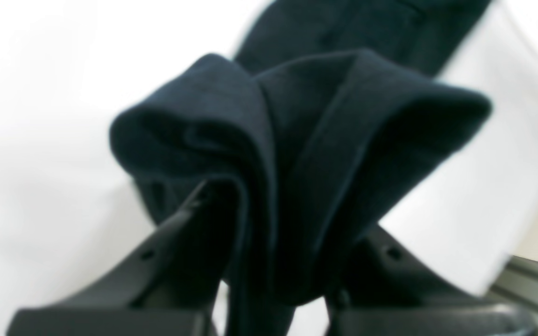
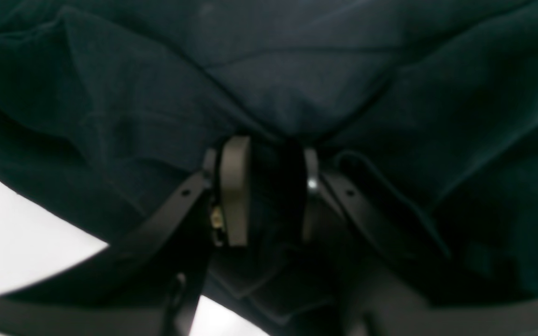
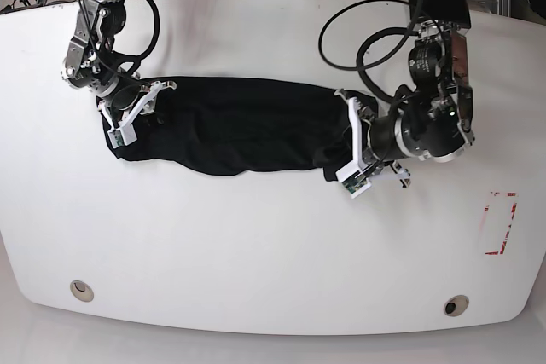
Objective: Fold the T-shirt properly
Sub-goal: 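Carry the strip end with the left gripper toward the right gripper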
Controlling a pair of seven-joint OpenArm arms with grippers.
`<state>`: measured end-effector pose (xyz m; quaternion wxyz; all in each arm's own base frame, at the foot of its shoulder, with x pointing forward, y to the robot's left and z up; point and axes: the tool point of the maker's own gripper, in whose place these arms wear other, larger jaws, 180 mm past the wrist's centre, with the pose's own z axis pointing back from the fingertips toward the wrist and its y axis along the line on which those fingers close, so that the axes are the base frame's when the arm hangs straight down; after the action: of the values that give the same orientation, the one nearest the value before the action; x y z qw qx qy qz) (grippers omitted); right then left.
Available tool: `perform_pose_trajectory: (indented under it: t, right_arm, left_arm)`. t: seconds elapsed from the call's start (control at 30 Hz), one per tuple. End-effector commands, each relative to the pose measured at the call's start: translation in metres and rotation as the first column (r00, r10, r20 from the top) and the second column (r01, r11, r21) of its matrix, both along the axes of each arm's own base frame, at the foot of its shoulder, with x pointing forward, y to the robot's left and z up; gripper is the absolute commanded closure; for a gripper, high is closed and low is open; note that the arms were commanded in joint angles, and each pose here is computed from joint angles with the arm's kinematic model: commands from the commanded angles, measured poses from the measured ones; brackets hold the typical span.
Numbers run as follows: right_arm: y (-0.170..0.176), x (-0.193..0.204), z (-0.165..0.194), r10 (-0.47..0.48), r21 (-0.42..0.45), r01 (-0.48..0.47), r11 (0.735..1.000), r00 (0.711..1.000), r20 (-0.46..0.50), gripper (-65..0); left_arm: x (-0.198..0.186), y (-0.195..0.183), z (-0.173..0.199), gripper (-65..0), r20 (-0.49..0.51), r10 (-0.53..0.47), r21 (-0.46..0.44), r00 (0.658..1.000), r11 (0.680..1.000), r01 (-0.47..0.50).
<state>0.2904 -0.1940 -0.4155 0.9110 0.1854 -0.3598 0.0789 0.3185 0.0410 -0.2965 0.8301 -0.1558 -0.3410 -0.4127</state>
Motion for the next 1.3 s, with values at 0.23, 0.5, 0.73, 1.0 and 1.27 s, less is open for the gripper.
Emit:
perform_pose_trajectory:
  t: [0.23, 0.5, 0.73, 1.0, 1.27]
  right_arm:
    - [-0.007, -0.001, -0.002, 0.006, -0.043, -0.007, 0.999, 1.000, -0.023, -14.6]
    - [-0.005, -0.001, -0.002, 0.007, -0.038, -0.008, 0.999, 1.000, -0.023, -14.6]
    - [-0.006, -0.002, -0.002, 0.007, -0.039, -0.008, 0.999, 1.000, -0.025, -14.6]
    - [-0.006, 0.002, 0.000, 0.007, -0.040, -0.008, 0.999, 1.000, -0.015, -14.6]
    - [-0.007, 0.003, 0.001, 0.010, -0.044, -0.011, 0.999, 1.000, -0.016, -14.6]
  left_arm:
    - [0.022, -0.055, -0.008, -4.3, -0.055, 0.005, -0.051, 0.998, 0.999, -0.008]
    - [0.024, -0.072, -0.014, -4.3, -0.077, -0.010, -0.103, 0.997, 0.995, 0.002]
    - [0.019, -0.087, -0.012, -4.4, -0.063, -0.060, -0.102, 0.996, 0.993, 0.053]
    - [0.015, -0.096, -0.022, -8.2, -0.092, -0.086, -0.110, 0.992, 0.991, 0.076]
    - [0.016, -0.109, -0.016, -36.5, -0.068, -0.128, -0.122, 0.989, 0.985, 0.120]
